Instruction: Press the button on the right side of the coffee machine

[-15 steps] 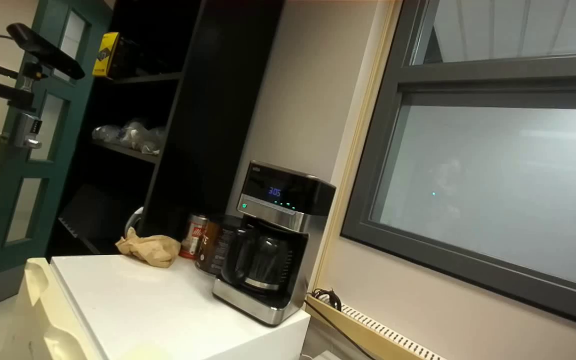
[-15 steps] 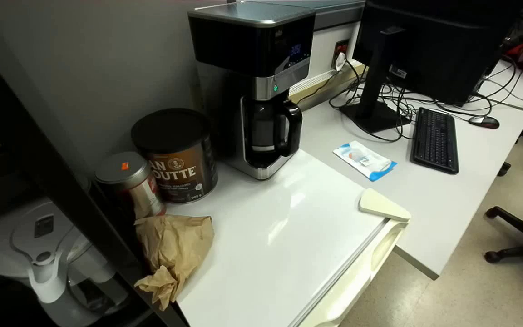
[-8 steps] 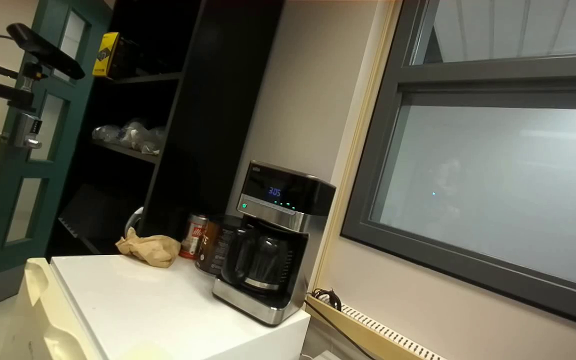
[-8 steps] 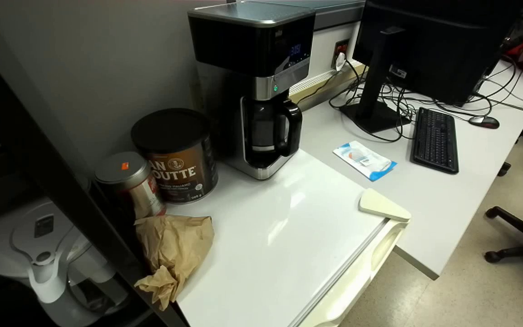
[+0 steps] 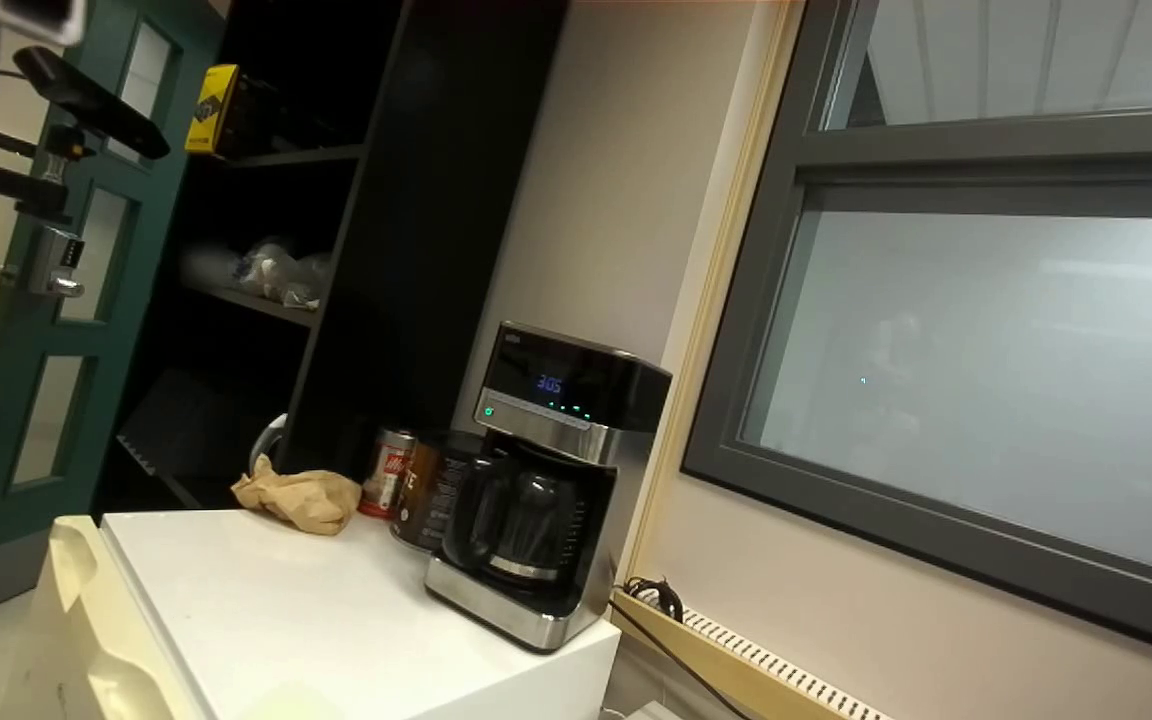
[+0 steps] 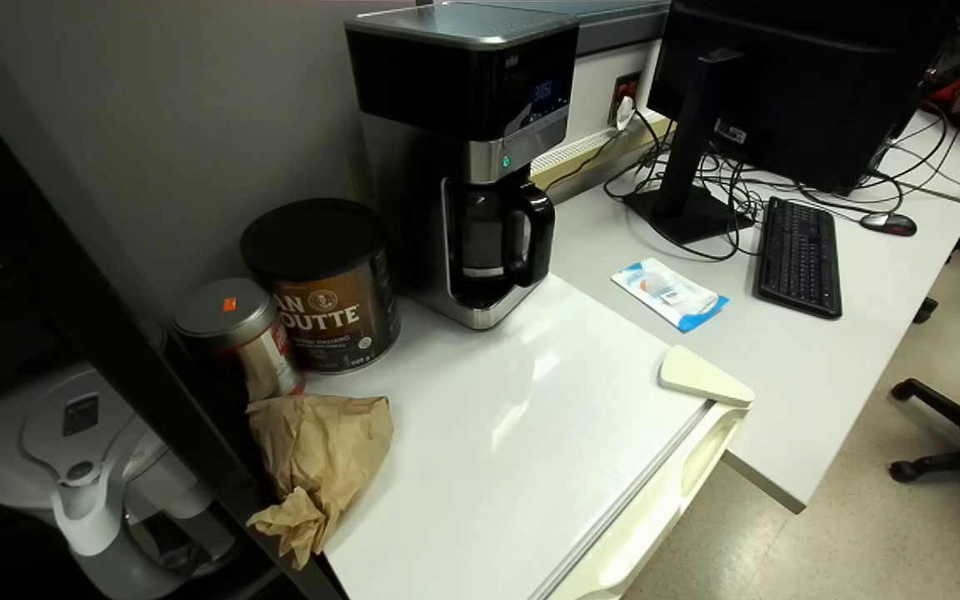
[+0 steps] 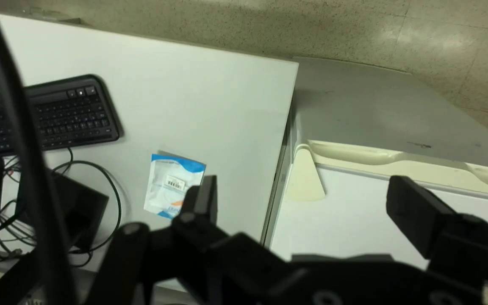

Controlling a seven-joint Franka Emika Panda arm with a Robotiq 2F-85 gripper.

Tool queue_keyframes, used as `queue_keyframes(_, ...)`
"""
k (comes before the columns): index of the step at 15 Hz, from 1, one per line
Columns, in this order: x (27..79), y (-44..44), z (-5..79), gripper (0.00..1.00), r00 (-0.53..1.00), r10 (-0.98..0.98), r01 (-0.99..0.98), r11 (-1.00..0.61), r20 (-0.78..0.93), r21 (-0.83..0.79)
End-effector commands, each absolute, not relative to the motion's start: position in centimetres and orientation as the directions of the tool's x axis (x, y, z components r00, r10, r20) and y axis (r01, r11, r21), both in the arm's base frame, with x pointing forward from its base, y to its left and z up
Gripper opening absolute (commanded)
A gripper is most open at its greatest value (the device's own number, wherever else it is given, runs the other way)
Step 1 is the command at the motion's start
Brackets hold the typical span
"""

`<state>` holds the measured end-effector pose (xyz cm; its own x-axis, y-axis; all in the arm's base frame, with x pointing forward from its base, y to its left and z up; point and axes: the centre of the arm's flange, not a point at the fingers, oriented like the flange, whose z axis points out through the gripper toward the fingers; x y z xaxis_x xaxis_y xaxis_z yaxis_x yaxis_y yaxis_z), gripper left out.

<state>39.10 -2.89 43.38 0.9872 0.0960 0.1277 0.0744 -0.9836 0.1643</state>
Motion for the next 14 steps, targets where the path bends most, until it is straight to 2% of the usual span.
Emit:
queue_keyframes(1,45.2,-3.0,44.2,1.00,0.973,0.172,0.137,-0.966,0.152,0.218)
queue_keyframes(4,48.6,-3.1,44.6,0.99,0.960,0.215,0.168,-0.954,0.178,0.248)
queue_keyframes(5,50.0,-3.2,44.6,0.74,0.955,0.225,0.170,-0.949,0.191,0.265)
queue_keyframes(6,51.1,-3.3,44.7,0.74,0.951,0.236,0.175,-0.944,0.201,0.279)
queue_keyframes(8,53.5,-3.4,44.7,0.62,0.939,0.259,0.186,-0.935,0.226,0.301)
queue_keyframes(14,60.3,-2.9,43.7,0.14,0.902,0.310,0.207,-0.922,0.301,0.327)
